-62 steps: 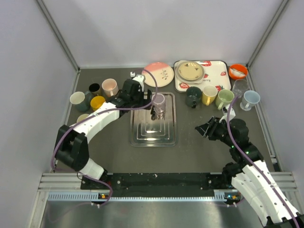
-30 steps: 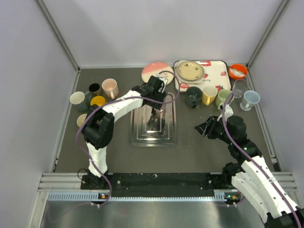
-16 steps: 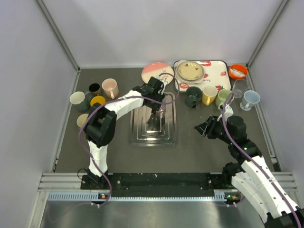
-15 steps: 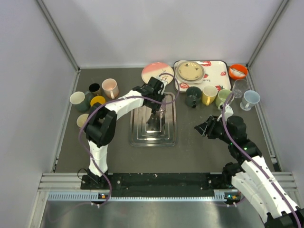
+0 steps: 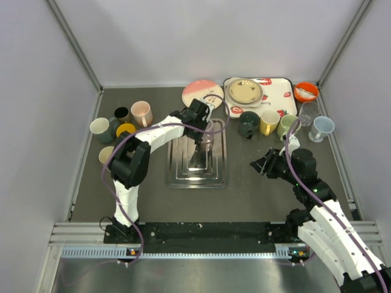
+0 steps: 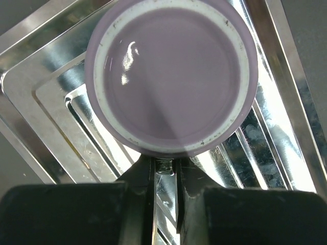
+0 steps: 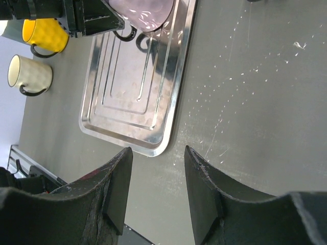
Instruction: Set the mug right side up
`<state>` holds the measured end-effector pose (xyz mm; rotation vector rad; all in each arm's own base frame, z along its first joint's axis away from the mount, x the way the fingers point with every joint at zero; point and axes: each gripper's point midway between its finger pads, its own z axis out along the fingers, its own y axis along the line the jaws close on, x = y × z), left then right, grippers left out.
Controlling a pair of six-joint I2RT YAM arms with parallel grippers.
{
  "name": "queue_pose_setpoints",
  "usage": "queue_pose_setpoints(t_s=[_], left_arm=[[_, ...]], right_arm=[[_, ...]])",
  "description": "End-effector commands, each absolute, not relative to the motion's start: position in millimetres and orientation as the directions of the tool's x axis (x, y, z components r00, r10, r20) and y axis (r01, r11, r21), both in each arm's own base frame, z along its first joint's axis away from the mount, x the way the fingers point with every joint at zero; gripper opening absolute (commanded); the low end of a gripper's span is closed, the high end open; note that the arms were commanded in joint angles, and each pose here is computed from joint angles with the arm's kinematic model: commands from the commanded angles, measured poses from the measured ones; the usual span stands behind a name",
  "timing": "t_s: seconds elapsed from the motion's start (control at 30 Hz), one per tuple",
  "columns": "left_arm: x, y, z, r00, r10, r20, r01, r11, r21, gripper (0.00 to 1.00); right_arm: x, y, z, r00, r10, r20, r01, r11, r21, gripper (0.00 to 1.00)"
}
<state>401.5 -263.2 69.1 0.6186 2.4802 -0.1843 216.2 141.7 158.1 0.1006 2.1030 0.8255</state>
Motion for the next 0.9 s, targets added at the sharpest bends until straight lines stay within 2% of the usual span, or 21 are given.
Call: queue_pose_setpoints(t_s=[0.0, 0.07, 0.1, 0.13, 0.2, 0.23, 0.4, 0.43, 0.5, 0.53, 0.57, 0.63, 0.67, 0.7, 0.87], left_arm=[[404, -274, 111, -0.690, 0.304, -0.657, 0.459, 0.886, -0.072, 0.00], [397, -272, 119, -0.684, 0.267, -0.679, 0.447, 0.889, -0.101, 0.00], [400, -275, 144, -0.636, 0.224, -0.738, 0.449, 0.886, -0.119, 0.00], [393, -271, 144, -0.636, 0.211, -0.742, 0.444, 0.887, -0.129, 0.00], [388, -277, 182, -0.575, 0.124, -0.808, 0.463, 0.864, -0.197, 0.00], [379, -275, 179, -0.579, 0.109, -0.808, 0.465, 0.858, -0.218, 0.00], [350, -281, 234, -0.526, -0.084, -0.847, 0.506, 0.769, -0.391, 0.00], [339, -285, 232, -0.534, -0.110, -0.838, 0.531, 0.727, -0.434, 0.00], [325, -288, 266, -0.509, -0.236, -0.828, 0.562, 0.637, -0.527, 0.00], [312, -289, 256, -0.537, -0.250, -0.806, 0.567, 0.600, -0.564, 0.00], [305, -291, 289, -0.500, -0.348, -0.793, 0.601, 0.520, -0.607, 0.00], [290, -291, 289, -0.511, -0.397, -0.763, 0.622, 0.441, -0.647, 0.00], [279, -294, 308, -0.516, -0.438, -0.737, 0.652, 0.358, -0.669, 0.00], [274, -294, 312, -0.526, -0.451, -0.721, 0.654, 0.327, -0.682, 0.00], [242, -295, 330, -0.608, -0.491, -0.624, 0.655, 0.134, -0.744, 0.00]], right_arm=[[222, 146, 181, -0.588, 0.351, -0.729, -0.264, 0.769, 0.583, 0.45], [222, 146, 181, -0.592, 0.351, -0.725, -0.262, 0.767, 0.586, 0.45], [222, 147, 181, -0.594, 0.351, -0.724, -0.265, 0.764, 0.588, 0.45], [222, 148, 181, -0.597, 0.351, -0.721, -0.267, 0.761, 0.591, 0.45], [221, 150, 181, -0.602, 0.351, -0.717, -0.273, 0.753, 0.598, 0.46], [220, 153, 182, -0.609, 0.350, -0.712, -0.283, 0.743, 0.606, 0.47], [218, 171, 194, -0.617, 0.368, -0.695, -0.357, 0.657, 0.664, 0.52], [212, 180, 200, -0.640, 0.369, -0.674, -0.387, 0.602, 0.698, 0.54], [207, 191, 205, -0.660, 0.374, -0.651, -0.422, 0.532, 0.734, 0.58], [203, 199, 221, -0.664, 0.389, -0.639, -0.462, 0.459, 0.759, 0.59], [201, 203, 227, -0.666, 0.396, -0.633, -0.480, 0.421, 0.769, 0.62], [199, 208, 238, -0.678, 0.416, -0.606, -0.496, 0.349, 0.795, 0.83], [198, 209, 242, -0.678, 0.423, -0.602, -0.502, 0.333, 0.798, 0.91], [198, 211, 245, -0.686, 0.428, -0.588, -0.499, 0.312, 0.809, 0.99], [195, 219, 265, -0.684, 0.414, -0.600, -0.559, 0.230, 0.796, 0.99]])
